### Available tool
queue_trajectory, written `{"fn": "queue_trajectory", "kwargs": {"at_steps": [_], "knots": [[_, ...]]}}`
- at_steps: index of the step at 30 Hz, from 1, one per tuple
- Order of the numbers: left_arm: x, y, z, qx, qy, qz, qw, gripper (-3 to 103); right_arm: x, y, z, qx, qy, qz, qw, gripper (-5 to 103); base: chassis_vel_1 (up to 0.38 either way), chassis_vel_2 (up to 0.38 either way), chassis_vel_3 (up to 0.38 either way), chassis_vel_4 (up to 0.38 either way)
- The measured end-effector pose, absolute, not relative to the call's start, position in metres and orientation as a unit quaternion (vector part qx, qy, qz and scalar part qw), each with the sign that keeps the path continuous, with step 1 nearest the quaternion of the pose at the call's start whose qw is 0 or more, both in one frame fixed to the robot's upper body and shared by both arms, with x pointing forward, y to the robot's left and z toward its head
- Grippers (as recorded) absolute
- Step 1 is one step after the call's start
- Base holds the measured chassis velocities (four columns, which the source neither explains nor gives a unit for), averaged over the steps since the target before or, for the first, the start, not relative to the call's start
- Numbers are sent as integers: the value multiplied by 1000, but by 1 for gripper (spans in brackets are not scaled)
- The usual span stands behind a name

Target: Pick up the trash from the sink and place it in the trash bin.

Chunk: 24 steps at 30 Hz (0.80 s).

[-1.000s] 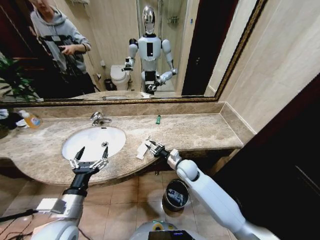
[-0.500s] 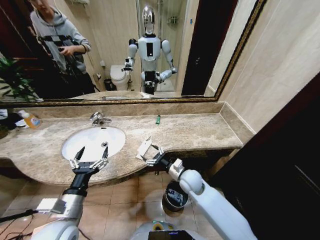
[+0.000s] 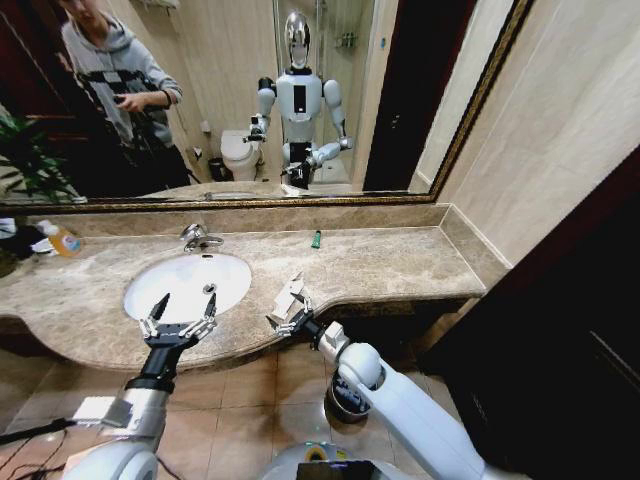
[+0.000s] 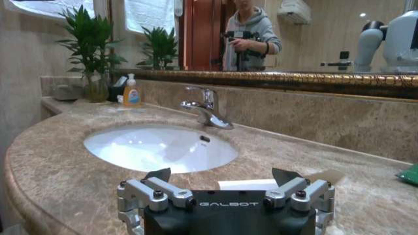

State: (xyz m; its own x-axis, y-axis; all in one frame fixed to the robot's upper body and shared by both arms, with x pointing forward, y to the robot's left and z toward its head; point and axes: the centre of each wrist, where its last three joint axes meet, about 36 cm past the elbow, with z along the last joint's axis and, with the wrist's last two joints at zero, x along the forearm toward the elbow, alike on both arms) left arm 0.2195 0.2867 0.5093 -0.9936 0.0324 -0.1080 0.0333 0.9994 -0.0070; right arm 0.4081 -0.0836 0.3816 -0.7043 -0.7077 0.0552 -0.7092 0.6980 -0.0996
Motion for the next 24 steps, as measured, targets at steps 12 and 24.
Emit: {"fn": "queue_trajectory", "kwargs": {"at_steps": [12,24], "knots": [[219,287,509,16,998,-4,54,100,434,-64,362,358,-930,81,-16,100,0,0,0,0],[219,287,509,16,998,-4,54,100,451,-80,355,339,-935,102,-2,78,0,0,0,0]]}}
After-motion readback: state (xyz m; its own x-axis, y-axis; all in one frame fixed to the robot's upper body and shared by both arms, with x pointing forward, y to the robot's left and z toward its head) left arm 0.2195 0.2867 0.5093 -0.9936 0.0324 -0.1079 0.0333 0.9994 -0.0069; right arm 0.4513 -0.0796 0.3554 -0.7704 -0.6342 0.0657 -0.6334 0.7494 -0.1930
